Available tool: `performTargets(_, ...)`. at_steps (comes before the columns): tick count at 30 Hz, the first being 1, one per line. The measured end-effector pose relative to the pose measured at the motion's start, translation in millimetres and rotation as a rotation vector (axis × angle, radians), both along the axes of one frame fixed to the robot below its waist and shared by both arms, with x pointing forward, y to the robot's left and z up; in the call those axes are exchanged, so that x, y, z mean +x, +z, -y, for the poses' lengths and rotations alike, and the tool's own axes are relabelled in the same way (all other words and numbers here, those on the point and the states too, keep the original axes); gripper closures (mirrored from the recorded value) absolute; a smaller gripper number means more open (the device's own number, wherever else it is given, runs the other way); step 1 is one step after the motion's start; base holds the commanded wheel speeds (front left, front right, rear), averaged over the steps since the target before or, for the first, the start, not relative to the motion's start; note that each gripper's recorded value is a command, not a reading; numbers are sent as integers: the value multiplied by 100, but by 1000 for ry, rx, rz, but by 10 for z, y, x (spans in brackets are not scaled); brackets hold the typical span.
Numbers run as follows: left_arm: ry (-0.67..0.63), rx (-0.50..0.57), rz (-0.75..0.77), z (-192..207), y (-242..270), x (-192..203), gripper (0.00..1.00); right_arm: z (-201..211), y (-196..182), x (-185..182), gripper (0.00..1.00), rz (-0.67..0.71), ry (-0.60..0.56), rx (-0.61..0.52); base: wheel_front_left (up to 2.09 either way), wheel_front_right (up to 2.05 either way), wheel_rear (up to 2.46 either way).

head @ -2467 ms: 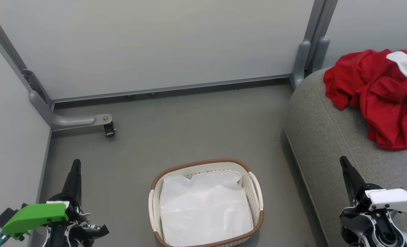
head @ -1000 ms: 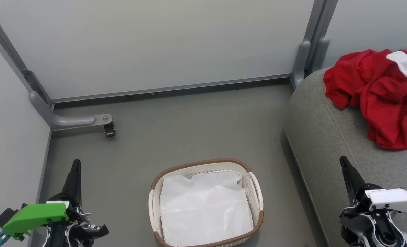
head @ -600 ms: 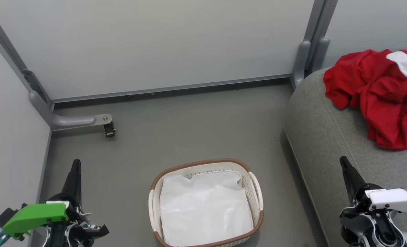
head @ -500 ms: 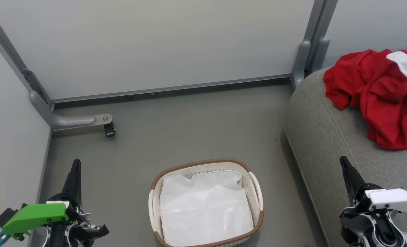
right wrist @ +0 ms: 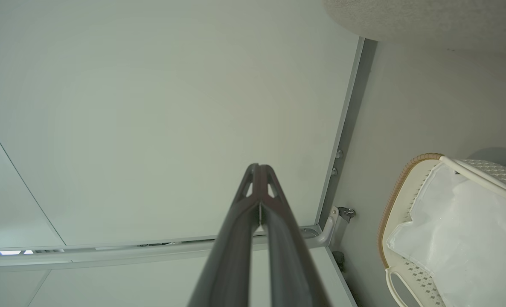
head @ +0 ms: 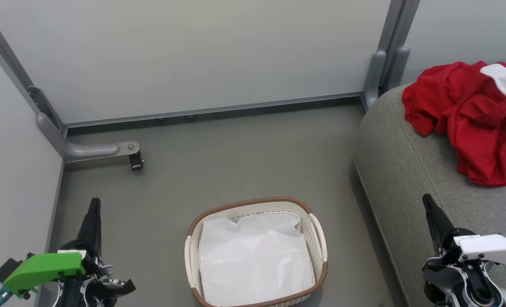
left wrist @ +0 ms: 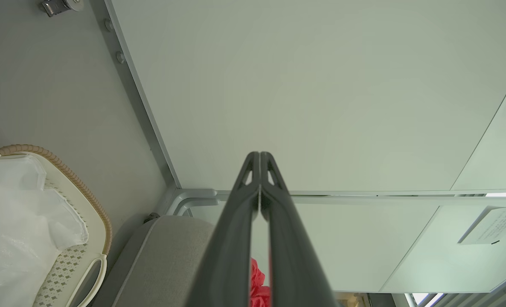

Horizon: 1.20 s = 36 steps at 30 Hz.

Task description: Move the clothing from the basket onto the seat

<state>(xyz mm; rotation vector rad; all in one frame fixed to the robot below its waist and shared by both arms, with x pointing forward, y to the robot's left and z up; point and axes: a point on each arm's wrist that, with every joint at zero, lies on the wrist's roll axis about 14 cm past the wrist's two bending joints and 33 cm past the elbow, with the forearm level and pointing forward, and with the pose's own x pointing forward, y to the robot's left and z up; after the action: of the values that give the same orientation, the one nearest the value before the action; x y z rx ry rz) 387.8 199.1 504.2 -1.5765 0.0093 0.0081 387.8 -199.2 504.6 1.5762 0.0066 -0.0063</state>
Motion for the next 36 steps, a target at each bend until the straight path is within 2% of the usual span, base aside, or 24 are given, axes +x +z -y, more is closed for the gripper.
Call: performTargets(36,0,0,0,0,0,0,100,1,0,0,100,0,0,0,0,0,0)
